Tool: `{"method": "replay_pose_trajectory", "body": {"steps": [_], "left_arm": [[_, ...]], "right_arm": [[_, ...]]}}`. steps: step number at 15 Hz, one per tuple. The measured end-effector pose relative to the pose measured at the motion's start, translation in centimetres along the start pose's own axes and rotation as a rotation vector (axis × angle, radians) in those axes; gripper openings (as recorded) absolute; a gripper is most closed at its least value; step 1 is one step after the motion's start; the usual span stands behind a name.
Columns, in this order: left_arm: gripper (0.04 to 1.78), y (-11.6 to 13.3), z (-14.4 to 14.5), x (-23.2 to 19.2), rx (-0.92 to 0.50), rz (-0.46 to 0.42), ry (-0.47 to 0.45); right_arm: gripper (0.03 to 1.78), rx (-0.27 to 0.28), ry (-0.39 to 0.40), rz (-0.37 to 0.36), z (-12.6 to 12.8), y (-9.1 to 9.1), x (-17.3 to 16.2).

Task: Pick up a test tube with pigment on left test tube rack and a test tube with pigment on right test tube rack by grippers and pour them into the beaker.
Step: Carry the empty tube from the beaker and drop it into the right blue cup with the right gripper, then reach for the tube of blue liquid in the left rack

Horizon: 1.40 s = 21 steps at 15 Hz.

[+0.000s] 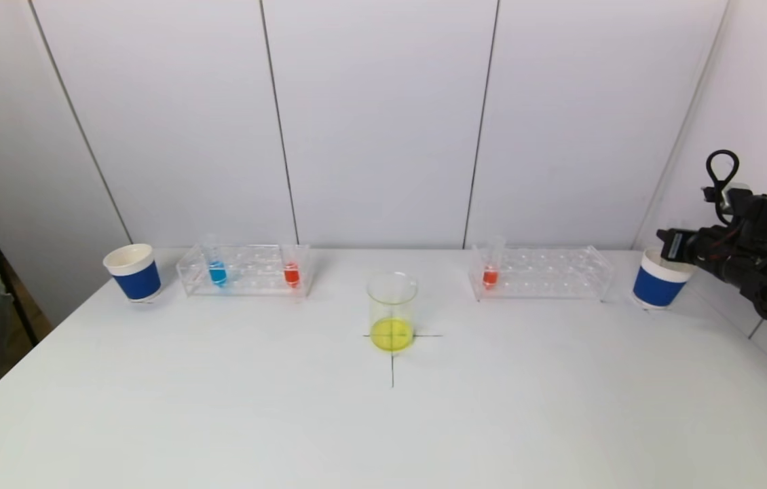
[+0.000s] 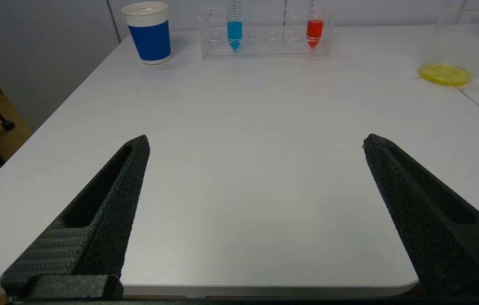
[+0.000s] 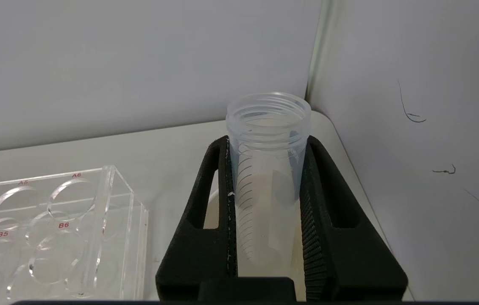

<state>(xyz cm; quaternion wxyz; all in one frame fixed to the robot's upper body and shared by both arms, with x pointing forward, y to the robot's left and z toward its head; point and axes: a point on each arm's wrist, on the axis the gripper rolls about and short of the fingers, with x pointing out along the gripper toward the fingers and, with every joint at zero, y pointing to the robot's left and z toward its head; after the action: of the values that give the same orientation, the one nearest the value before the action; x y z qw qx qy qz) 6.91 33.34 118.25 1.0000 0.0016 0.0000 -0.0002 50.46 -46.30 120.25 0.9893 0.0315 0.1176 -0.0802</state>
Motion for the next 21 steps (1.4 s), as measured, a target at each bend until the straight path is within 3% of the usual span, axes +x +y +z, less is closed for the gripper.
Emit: {"method": "replay_pose_trajectory", "body": {"steps": [3,5,10,13,17,21], "left_arm": [[1.76,0.0,0.0,0.0,0.000,0.000,0.000],[1.76,0.0,0.0,0.0,0.000,0.000,0.000],[1.76,0.0,0.0,0.0,0.000,0.000,0.000],[1.76,0.0,0.0,0.0,0.000,0.000,0.000],[1.76,0.0,0.0,0.0,0.000,0.000,0.000],[1.76,0.0,0.0,0.0,0.000,0.000,0.000]], "right_arm": [[0.55,0.000,0.003,0.000,-0.1,0.0,-0.1],[0.70,0.002,0.003,-0.001,-0.1,0.0,-0.1],[1.43,0.001,-0.001,-0.002,0.0,-0.1,-0.2],[1.71,0.003,-0.004,-0.004,0.2,-0.1,-0.3],[1.77,-0.001,-0.050,0.002,2.4,0.2,-1.6],[1.77,-0.027,-0.153,0.082,6.8,4.0,-5.4]]}}
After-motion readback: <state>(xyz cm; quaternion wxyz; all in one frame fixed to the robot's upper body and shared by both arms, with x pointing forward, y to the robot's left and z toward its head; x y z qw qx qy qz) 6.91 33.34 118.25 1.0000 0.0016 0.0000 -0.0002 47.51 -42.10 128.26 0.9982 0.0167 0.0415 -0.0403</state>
